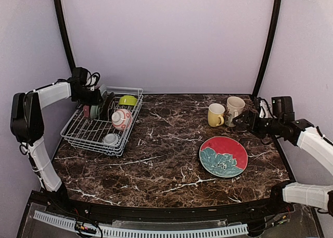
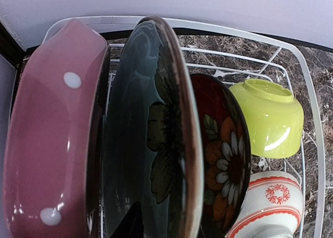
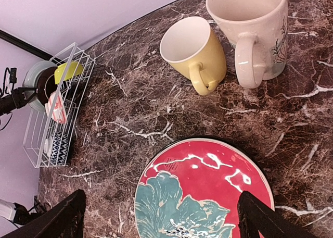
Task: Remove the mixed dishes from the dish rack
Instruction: Grab the plate from the dish rack.
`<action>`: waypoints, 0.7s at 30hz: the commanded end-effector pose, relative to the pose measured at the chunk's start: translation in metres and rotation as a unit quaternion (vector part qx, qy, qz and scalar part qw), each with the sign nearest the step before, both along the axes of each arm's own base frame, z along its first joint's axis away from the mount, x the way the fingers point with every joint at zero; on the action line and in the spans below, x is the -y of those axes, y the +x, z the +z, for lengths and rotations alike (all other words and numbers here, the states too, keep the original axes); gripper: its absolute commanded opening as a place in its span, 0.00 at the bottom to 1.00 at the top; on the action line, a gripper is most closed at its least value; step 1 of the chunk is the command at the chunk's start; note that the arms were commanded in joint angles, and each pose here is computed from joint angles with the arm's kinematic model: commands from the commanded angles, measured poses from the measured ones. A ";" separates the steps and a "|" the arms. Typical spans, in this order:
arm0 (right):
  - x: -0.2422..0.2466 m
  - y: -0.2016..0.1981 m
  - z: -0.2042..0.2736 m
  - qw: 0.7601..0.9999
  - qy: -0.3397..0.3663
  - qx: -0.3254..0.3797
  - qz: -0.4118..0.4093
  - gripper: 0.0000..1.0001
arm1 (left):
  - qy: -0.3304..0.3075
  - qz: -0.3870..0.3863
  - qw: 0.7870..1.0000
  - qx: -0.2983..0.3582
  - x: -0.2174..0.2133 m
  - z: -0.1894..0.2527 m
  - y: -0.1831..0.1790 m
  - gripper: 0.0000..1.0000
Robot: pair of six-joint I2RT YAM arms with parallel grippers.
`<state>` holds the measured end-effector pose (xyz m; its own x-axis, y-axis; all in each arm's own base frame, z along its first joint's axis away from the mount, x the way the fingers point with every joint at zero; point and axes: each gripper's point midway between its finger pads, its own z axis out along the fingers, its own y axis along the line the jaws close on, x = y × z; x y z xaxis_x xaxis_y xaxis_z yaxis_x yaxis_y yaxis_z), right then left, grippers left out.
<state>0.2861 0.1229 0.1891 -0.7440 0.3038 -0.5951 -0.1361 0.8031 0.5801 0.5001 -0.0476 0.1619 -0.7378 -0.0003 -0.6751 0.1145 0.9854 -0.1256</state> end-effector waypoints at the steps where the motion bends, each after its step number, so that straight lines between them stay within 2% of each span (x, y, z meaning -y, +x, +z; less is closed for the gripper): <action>1: -0.001 -0.004 0.003 1.000 0.007 0.017 0.002 0.99 | 0.015 -0.002 1.000 -0.001 -0.006 0.005 0.006 0.24; 4: 0.002 -0.005 0.002 1.000 -0.004 0.011 -0.003 0.99 | 0.016 -0.002 1.000 0.001 -0.006 0.010 0.005 0.15; 11: 0.000 -0.003 0.010 1.000 0.005 0.023 -0.002 0.99 | 0.021 -0.012 0.999 0.027 -0.005 0.034 0.000 0.04; 21: -0.002 0.003 0.010 1.000 0.010 0.019 -0.002 0.99 | 0.036 -0.008 0.996 0.079 -0.010 0.082 -0.015 0.01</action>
<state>0.2825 0.1214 0.1868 -0.7421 0.3114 -0.5935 -0.1289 0.8027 0.5823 0.4977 -0.0451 0.1790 -0.7197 0.0883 -0.6887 0.1747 0.9830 -0.0566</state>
